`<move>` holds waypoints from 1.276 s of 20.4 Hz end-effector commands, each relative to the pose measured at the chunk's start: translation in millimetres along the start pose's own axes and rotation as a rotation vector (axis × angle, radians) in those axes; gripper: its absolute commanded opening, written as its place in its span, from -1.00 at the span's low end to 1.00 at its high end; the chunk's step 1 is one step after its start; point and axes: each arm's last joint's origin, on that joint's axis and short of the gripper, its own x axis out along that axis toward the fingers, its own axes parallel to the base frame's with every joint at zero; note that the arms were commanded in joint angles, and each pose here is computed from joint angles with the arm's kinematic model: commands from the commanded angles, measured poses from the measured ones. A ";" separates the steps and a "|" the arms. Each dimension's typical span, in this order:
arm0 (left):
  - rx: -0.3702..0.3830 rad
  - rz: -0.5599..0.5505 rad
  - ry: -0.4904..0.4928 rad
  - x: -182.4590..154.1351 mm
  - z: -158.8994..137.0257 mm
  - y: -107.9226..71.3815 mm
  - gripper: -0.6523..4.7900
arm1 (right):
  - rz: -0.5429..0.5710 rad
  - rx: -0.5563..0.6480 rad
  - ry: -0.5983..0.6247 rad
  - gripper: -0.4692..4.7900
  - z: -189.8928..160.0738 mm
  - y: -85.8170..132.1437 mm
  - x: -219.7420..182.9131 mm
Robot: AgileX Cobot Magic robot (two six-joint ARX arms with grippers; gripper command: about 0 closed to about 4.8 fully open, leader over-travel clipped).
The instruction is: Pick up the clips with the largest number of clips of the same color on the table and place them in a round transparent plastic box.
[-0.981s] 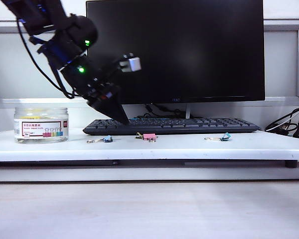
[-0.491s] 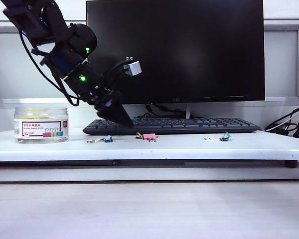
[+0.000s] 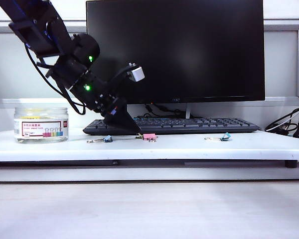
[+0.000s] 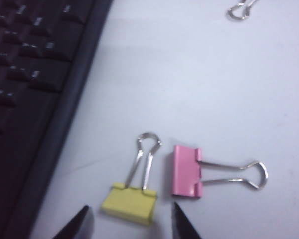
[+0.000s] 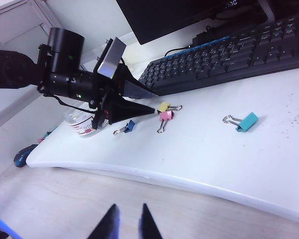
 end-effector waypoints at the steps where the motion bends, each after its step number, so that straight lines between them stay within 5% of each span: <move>1: 0.020 0.002 -0.039 3.2 4.5 6.3 0.03 | 0.006 -0.009 -0.013 -0.58 2.1 1.4 -0.5; 12: 0.001 -0.025 -0.008 14.2 -4.2 7.4 0.01 | 0.005 -0.009 -0.014 -0.58 2.1 1.3 -0.5; 26: -0.034 -0.029 0.014 14.2 -5.5 6.2 -0.47 | 0.005 -0.009 -0.014 -0.58 2.1 1.3 -0.5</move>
